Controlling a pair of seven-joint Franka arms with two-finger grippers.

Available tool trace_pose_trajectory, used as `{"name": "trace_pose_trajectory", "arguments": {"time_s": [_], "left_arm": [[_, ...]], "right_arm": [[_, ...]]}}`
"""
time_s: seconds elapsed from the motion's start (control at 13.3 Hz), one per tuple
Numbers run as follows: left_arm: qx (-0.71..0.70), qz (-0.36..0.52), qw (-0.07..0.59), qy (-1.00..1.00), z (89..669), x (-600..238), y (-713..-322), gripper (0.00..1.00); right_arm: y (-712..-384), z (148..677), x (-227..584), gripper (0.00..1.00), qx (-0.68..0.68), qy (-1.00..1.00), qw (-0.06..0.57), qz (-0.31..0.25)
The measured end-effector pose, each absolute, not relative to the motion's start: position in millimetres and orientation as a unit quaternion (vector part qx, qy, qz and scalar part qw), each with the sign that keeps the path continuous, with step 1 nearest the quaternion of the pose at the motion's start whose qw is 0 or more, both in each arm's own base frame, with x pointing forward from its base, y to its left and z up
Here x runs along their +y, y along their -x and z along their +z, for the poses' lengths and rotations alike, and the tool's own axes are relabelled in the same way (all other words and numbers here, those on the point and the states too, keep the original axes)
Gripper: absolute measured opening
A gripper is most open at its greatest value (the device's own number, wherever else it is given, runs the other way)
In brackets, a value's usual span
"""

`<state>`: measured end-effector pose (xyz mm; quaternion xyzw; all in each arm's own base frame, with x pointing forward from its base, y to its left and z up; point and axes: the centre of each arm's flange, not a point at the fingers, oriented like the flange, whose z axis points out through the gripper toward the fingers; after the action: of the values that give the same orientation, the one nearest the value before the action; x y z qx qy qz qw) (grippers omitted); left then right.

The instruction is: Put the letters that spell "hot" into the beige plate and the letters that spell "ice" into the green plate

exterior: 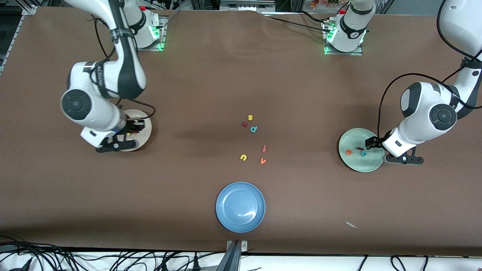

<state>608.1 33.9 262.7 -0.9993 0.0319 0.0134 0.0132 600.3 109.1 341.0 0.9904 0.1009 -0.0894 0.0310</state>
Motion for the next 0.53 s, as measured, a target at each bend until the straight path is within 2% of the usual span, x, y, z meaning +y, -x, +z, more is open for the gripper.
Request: {"name": "trace_pose_trajectory", "arguments": {"time_s": [0.23, 0.53], "left_arm": [[0.033, 0.022, 0.016, 0.999, 266.4, 32.7, -607.5, 1.0], [0.021, 0.072, 0.016, 0.997, 312.7, 23.4, -609.3, 1.0]], "right_arm": [[-589.6, 308.5, 54.4, 0.19, 0.094, -0.989, -0.008, -0.118], [-569.8, 223.1, 43.1, 0.19, 0.08, -0.988, 0.008, -0.132]]}}
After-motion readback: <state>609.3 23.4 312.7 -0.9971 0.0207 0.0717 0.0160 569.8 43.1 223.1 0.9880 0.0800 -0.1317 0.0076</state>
